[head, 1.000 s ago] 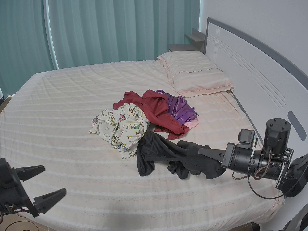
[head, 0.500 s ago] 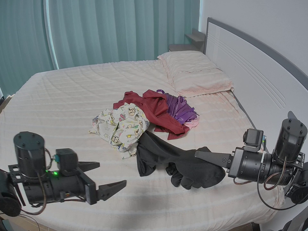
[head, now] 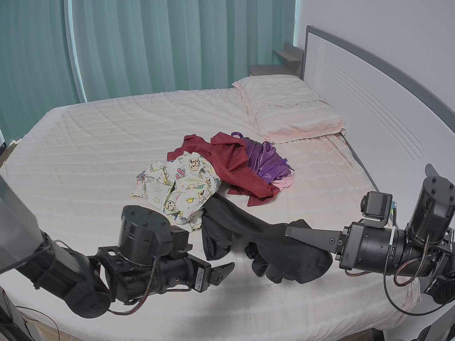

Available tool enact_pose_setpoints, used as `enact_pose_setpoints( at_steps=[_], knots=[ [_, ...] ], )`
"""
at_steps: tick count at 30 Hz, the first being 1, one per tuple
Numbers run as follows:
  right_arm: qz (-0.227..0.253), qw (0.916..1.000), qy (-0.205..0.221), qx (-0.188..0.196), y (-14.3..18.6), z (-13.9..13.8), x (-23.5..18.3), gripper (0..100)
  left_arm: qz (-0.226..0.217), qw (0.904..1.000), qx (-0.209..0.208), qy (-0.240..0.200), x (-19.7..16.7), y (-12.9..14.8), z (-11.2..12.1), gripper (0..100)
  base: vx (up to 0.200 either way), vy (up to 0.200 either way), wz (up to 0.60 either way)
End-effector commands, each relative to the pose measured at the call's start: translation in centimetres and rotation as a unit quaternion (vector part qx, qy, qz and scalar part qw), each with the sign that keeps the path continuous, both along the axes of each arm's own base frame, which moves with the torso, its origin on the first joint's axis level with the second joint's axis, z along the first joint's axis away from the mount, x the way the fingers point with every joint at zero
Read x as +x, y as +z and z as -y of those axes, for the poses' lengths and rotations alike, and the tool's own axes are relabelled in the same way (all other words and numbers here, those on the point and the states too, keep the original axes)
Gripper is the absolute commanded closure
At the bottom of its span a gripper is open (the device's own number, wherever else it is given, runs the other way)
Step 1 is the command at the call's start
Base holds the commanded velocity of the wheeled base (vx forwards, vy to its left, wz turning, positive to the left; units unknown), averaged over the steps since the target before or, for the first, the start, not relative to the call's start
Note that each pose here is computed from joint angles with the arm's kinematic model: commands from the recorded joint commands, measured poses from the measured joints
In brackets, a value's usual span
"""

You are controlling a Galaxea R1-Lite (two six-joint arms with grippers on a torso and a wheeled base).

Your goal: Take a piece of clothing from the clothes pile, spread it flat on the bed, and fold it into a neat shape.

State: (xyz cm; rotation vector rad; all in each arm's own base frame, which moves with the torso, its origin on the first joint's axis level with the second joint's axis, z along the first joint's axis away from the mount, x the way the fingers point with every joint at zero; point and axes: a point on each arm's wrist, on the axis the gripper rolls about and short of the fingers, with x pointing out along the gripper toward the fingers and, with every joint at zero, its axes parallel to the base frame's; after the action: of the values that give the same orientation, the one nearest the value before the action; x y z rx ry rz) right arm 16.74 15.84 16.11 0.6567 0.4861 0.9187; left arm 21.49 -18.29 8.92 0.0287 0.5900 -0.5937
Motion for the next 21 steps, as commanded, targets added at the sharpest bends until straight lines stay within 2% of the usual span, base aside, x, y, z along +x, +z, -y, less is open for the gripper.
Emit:
enact_pose_setpoints(
  at_steps=[1, 10, 17, 21],
  knots=[
    [0.002, 1.0, 0.006, 0.0, 0.1, -0.1, -0.3, 100, -0.017, 0.9997, 0.019, 0.004, 1.8, -2.2, 1.7, 0, 0.0, 0.0, 0.0],
    [0.014, 0.9997, 0.016, 0.013, 0.9, 0.1, -1.2, 100, -0.02, 0.999, 0.019, 0.036, 5.2, -4.4, 3.8, 0, 0.0, 0.0, 0.0],
    [0.027, 0.9991, 0.019, 0.026, 1.6, 0.5, -1.7, 100, -0.025, 0.9972, 0.024, 0.067, 7.4, -6.3, 4.3, 0, 0.0, 0.0, 0.0],
    [0.038, 0.9984, 0.019, 0.036, 2.3, 1.0, -2.2, 100, -0.028, 0.9953, -0.007, 0.093, 9.2, -7.4, 5.2, 0, 0.0, 0.0, 0.0]
  ],
)
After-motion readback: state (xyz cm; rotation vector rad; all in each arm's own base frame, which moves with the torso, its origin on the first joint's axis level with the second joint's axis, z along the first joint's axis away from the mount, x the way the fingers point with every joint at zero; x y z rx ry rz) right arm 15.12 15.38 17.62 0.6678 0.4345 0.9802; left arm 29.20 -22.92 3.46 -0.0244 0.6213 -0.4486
